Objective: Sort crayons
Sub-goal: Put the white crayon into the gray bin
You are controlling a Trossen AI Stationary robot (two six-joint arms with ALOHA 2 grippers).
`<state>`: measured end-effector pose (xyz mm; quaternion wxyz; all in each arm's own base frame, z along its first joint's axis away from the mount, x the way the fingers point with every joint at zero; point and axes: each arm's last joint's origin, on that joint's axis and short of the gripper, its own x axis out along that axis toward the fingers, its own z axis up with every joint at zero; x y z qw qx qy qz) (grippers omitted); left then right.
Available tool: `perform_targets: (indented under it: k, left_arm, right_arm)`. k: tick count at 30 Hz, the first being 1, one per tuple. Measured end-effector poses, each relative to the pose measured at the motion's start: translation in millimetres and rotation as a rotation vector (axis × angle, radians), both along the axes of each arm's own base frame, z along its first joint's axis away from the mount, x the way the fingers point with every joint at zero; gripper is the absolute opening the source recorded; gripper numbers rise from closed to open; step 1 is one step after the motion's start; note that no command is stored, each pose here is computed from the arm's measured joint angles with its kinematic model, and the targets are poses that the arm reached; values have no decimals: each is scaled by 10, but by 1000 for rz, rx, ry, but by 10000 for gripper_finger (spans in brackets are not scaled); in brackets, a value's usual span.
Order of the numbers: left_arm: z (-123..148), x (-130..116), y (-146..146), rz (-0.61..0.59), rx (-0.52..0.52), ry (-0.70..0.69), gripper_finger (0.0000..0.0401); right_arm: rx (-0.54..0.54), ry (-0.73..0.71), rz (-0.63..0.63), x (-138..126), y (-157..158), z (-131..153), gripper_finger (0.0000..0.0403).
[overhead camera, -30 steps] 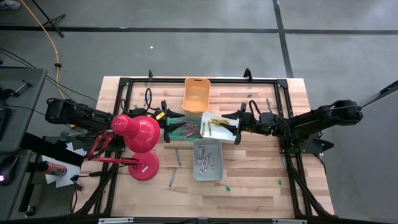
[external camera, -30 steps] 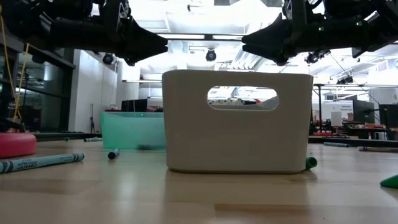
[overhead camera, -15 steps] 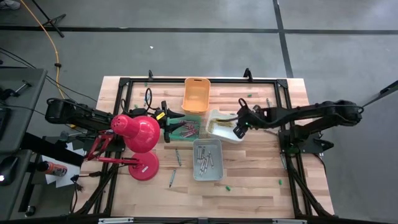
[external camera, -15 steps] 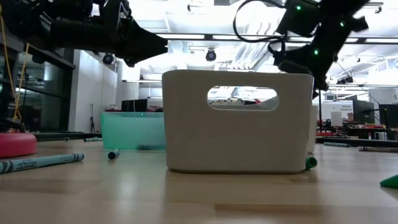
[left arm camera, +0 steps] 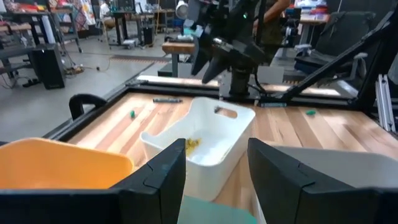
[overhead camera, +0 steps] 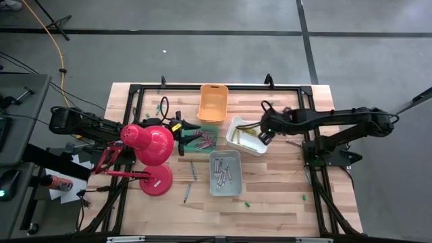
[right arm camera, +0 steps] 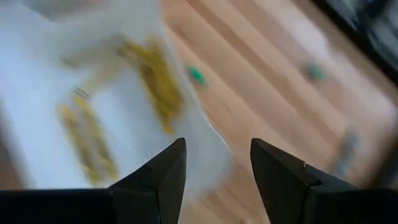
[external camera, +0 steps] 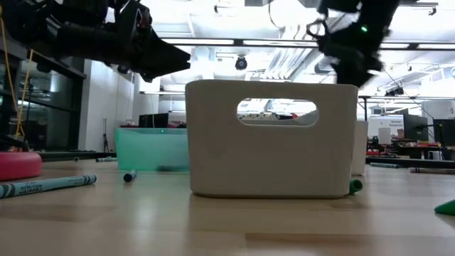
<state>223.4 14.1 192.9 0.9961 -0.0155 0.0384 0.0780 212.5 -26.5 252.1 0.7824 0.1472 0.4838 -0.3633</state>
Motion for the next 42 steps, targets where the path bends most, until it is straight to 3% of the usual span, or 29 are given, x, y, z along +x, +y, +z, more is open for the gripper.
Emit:
perform_targets:
  k: [6, 11, 14, 18, 20, 27, 42]
  left_arm:
    - [-25, -2, -1, 0, -19, 24, 161]
    - [-25, -2, -2, 0, -19, 23, 161]
    - [-24, -2, -2, 0, -18, 22, 161]
    - [-24, -2, -2, -1, -18, 22, 161]
    - [-24, -2, -2, -1, -17, 22, 161]
    - [-23, -2, -2, -1, -8, 23, 161]
    - [-23, -2, -1, -3, 9, 25, 161]
  right_arm:
    - [52, 222, -149, -290, 21, -321, 173]
    - [111, 202, -137, -322, 35, -591, 161]
    - [150, 196, -127, -345, 48, -701, 120]
    - [130, 196, -127, -349, 43, -716, 29]
    - [113, 183, -110, -320, 37, -678, 9]
    - [33, 133, -63, -222, 3, -567, 3]
    - [-9, -31, 98, 75, -144, -575, 1]
